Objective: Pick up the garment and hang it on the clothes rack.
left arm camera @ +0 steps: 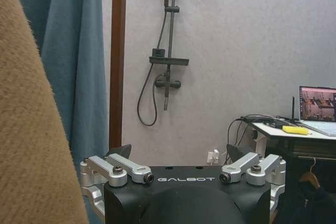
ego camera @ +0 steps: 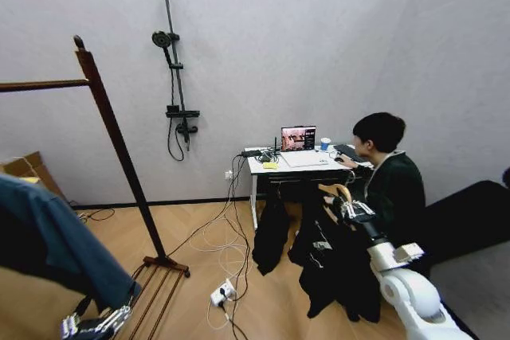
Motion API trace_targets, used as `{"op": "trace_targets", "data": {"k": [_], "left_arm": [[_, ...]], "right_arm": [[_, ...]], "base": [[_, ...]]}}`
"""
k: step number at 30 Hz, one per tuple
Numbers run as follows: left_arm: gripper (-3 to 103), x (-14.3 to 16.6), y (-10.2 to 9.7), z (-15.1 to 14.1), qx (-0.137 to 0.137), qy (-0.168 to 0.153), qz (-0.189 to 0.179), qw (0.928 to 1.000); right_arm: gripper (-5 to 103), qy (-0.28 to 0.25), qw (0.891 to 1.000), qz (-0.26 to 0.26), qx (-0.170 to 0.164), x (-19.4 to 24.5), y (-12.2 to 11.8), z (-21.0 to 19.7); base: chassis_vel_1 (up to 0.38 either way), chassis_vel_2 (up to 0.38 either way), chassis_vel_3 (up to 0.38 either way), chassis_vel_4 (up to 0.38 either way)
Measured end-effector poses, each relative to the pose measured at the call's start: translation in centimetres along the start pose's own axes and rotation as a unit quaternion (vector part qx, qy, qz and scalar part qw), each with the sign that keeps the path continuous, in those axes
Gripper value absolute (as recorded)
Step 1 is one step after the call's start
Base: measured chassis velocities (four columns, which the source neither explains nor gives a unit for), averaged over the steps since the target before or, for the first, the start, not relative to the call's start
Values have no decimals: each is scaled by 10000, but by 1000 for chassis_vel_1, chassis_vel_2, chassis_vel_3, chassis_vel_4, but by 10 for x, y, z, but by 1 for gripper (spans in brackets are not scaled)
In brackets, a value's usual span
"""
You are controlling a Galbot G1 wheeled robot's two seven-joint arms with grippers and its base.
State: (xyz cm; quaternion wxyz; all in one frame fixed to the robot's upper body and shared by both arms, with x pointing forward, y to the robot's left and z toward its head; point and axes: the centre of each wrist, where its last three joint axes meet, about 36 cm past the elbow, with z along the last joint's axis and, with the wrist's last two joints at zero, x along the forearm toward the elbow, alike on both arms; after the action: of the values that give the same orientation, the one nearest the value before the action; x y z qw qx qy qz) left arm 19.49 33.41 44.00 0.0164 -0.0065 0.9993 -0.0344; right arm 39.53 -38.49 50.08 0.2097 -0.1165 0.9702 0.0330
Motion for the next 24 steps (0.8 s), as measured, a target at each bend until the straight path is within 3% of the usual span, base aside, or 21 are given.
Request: {"op": "trace_targets", "data": {"k": [6,15,24], "left_arm": [[100,0,0,0,0,1,0,10000],[100,0,0,0,0,1,1,10000],[100,0,0,0,0,1,0,10000]], "right_arm": [[10,-5,9970,-587,-508,-19,17,-35],[10,17,9934,-894,-717,-56,21,-43],[10,113,9883,-1171,-968,-112,42,-36]], "base": [[85,-36,11,101],[68,64,57,85],[98,109,110,103]]}}
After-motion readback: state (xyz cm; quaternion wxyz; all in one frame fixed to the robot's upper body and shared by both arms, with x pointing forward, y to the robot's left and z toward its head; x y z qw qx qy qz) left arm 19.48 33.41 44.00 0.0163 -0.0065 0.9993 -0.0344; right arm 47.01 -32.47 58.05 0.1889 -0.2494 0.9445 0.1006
